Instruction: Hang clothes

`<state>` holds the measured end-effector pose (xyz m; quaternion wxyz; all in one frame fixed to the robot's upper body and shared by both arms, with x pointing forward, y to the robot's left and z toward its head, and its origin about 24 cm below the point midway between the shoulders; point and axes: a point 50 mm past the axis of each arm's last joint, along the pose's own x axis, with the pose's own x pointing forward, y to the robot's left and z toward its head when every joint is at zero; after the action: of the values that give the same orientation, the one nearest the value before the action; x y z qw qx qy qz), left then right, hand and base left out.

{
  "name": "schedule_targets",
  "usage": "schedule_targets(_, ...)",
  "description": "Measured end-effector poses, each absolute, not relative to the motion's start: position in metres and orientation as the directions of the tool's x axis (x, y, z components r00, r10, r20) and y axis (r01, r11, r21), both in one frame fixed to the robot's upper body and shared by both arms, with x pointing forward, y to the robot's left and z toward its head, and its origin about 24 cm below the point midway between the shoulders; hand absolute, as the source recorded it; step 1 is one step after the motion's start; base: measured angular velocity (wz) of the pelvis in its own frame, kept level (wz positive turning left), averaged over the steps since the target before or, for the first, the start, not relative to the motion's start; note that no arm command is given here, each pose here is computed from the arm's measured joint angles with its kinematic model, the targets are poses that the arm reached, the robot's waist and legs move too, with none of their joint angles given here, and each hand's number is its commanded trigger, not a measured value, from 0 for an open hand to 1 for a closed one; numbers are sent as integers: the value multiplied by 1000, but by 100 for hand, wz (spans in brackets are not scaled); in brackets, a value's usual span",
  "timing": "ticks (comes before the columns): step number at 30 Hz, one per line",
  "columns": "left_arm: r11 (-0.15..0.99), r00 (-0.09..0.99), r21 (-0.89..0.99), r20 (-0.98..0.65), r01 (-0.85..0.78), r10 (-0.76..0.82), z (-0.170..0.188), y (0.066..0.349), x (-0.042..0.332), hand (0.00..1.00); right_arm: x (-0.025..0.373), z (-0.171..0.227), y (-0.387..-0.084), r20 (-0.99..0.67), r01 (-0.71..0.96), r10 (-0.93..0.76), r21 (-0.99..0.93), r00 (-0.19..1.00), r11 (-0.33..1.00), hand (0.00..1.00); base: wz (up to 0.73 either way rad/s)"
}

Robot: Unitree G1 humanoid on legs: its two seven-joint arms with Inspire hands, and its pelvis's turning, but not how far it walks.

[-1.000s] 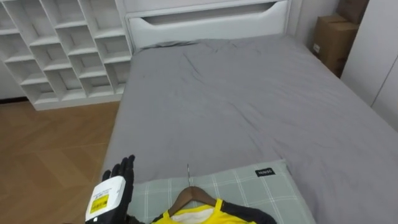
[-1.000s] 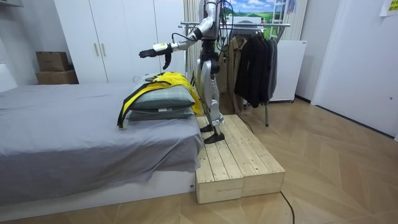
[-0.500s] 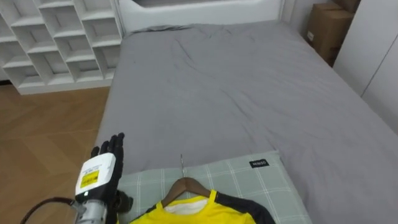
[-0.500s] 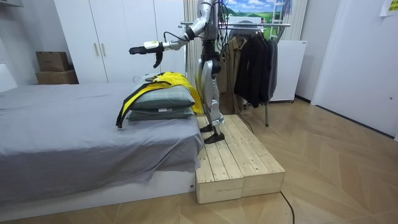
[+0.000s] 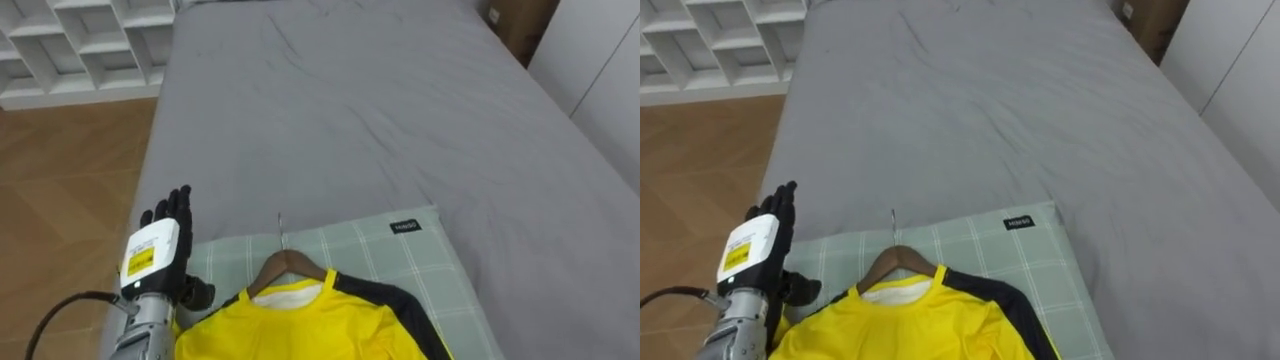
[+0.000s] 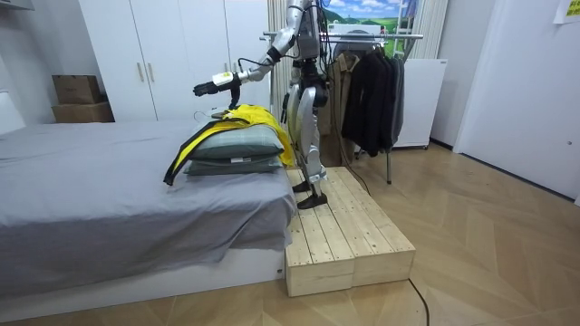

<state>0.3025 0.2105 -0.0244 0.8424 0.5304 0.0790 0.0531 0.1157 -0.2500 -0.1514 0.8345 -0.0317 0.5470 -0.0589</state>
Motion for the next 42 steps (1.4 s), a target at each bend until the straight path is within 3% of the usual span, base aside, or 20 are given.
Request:
schedule_targets(7,423,987,905,-99,36,127,-16,204,315,0,133,-149,-239,-896,42,-96,-87,434,995,0,6)
schedule_targets(18,547,959,821,-262,165,104,-24,200,318,0,139,-147,-238,-886,52,-95,-80,453,995,0,3)
schedule_targets(42,547,937,792,-347,269,42,-26,196,320,0,152,-141,-243,-874,15,-96,-100,476,995,0,0)
